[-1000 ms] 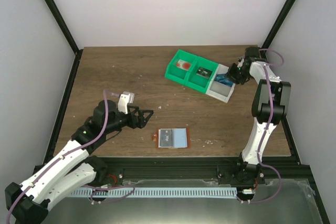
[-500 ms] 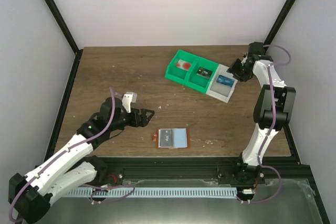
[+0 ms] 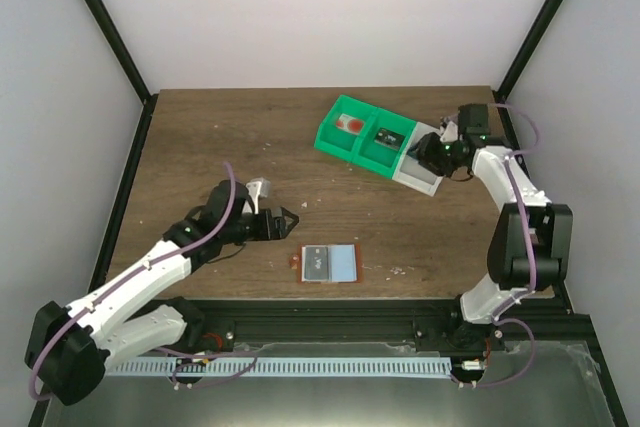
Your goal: Take the credit cards out of the card holder
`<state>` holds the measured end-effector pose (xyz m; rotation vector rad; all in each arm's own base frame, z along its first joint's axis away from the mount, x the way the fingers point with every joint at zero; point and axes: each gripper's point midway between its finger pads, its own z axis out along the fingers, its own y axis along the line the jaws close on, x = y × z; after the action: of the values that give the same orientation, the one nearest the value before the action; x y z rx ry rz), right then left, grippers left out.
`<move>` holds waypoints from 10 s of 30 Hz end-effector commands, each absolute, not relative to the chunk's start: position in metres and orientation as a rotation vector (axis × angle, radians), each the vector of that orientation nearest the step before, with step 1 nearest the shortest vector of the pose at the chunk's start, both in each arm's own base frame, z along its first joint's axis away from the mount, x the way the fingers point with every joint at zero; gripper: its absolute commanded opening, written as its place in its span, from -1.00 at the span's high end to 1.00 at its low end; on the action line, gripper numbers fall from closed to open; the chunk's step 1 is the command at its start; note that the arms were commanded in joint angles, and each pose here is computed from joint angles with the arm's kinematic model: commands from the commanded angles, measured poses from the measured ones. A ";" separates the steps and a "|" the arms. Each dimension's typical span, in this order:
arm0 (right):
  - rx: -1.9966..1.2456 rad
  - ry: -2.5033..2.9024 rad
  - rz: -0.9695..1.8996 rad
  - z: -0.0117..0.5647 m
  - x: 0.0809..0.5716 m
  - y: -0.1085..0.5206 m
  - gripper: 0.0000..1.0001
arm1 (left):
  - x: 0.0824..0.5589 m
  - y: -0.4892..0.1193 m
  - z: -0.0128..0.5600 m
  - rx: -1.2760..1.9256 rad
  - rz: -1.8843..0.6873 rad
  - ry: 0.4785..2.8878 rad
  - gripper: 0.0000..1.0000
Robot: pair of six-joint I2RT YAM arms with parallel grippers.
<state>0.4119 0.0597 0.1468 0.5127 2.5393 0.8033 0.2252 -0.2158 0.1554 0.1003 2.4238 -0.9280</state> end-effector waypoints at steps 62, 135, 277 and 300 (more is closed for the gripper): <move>-0.267 2.886 1.171 0.035 0.176 0.300 0.40 | 0.205 -0.271 0.097 -0.154 -1.523 2.511 -0.53; -0.103 2.906 1.045 0.022 0.169 0.293 0.85 | 0.177 -0.264 0.057 -0.160 -1.597 2.568 -0.61; -0.071 2.902 1.047 0.004 0.163 0.285 0.99 | 0.179 -0.282 0.089 -0.101 -1.673 2.495 -0.61; -0.044 2.882 1.078 0.007 0.161 0.283 0.91 | 0.179 -0.285 0.076 -0.007 -1.579 2.527 -0.61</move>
<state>0.1691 0.2944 0.0209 -0.0716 2.8275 1.1517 0.1782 -0.2808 0.0738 -0.0542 2.5375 -1.5812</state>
